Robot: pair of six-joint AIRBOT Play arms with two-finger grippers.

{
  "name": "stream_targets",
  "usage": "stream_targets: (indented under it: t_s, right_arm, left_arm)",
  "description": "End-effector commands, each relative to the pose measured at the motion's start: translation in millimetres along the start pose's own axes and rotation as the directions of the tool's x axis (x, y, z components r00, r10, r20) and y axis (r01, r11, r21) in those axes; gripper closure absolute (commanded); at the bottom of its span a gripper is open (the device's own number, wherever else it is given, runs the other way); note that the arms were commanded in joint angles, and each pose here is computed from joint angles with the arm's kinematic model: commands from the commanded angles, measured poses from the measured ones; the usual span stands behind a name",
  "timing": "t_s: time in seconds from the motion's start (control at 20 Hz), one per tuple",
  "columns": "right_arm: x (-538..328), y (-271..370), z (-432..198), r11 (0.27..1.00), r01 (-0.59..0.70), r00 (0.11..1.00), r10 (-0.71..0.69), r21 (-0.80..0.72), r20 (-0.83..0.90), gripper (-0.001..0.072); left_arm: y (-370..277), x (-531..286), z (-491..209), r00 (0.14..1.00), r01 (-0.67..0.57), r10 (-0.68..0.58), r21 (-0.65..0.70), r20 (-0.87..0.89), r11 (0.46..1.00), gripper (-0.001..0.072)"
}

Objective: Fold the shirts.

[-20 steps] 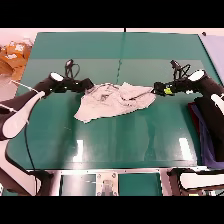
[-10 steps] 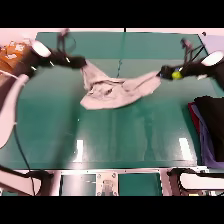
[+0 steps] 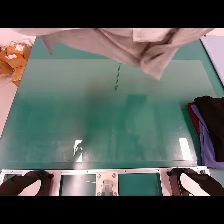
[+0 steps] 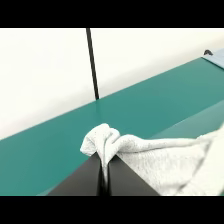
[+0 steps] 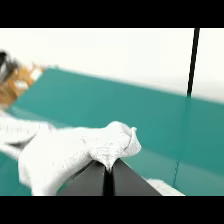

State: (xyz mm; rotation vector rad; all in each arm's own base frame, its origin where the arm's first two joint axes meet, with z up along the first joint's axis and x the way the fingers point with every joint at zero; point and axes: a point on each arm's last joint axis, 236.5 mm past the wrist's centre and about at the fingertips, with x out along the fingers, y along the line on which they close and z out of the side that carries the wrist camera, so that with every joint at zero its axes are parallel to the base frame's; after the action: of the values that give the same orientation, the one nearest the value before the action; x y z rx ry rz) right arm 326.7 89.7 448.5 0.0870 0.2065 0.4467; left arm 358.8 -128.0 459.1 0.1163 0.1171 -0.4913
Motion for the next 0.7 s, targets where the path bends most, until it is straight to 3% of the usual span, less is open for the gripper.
stream_targets:
  t_s: [0.0, 0.15, 0.35, 0.5, 0.65]
  right_arm:
    - [-93, 54, 49, 0.996, 0.022, 0.974, -0.001, -0.090, 0.225, 0.0703]
    - [-126, 58, 69, 0.995, 0.078, 0.939, -0.054, -0.057, 0.339, 0.0703]
    - [-62, 17, 27, 0.996, 0.084, 0.984, -0.086, 0.018, 0.158, 0.0702]
    - [34, -43, -72, 0.979, 0.105, 0.988, -0.083, 0.172, -0.133, 0.0702]
    - [131, -94, -222, 0.933, 0.142, 0.919, -0.001, 0.330, -0.394, 0.0701]
  left_arm:
    - [-21, -84, 22, 0.998, -0.039, 0.038, 0.045, 0.043, 0.998, 0.0689]
    - [-17, -90, -12, 0.993, -0.063, 0.063, 0.001, -0.098, 0.998, 0.0689]
    - [11, -43, -72, 0.949, -0.118, 0.094, -0.059, -0.302, 0.991, 0.0689]
    - [24, 20, -145, 0.873, -0.109, 0.038, -0.118, -0.487, 0.987, 0.0689]
    - [30, 92, -268, 0.728, -0.113, -0.064, -0.211, -0.682, 0.971, 0.0689]
